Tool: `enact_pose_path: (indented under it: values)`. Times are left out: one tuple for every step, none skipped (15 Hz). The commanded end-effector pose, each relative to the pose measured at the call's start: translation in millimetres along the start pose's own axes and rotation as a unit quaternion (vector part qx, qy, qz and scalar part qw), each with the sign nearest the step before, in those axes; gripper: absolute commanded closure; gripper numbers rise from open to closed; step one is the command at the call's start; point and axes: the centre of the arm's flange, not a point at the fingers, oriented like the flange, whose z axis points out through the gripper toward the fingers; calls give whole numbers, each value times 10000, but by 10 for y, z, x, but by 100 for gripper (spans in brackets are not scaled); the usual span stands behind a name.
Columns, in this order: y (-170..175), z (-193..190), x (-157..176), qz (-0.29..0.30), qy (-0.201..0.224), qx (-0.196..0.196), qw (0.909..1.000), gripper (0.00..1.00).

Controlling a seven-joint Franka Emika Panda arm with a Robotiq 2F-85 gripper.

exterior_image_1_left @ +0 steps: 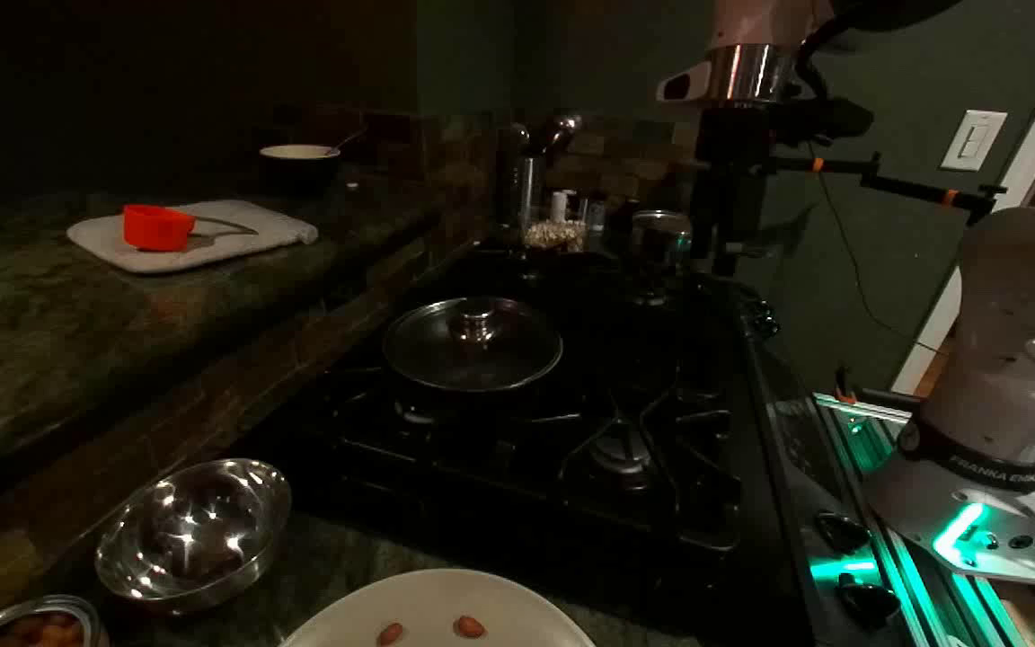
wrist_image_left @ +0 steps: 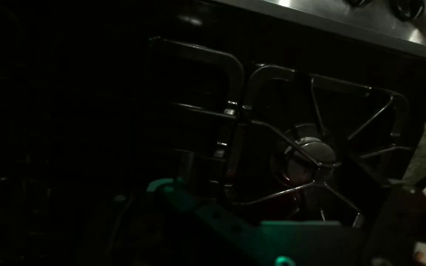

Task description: Remove the lid from the pan, put it on the top counter, remove the orange pot from the potholder and move the potholder closer to the edge

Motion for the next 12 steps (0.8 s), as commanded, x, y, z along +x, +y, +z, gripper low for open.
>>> enact_pose_path:
  values:
    - [0, 0, 0, 0, -1, 0, 10000, 0]
    - [0, 1, 0, 0, -1, 0, 10000, 0]
    - [0, 1, 0, 0, -1, 0, 10000, 0]
    - [0, 1, 0, 0, -1, 0, 10000, 0]
    - [0, 1, 0, 0, -1, 0, 10000, 0]
    - [0, 1, 0, 0, -1, 0, 10000, 0]
    - [-18, -7, 73, -109, 131, -91, 9998, 0]
    - [-76, -61, 231, -299, 166, -143, 9993, 0]
    - [-123, -110, 353, -425, 186, -184, 9988, 0]
    - [-188, -172, 527, -593, 200, -243, 9977, 0]
    - [-260, -220, 658, -714, 228, -222, 9969, 0]
    - [-361, -254, 812, -885, 209, -214, 9956, 0]
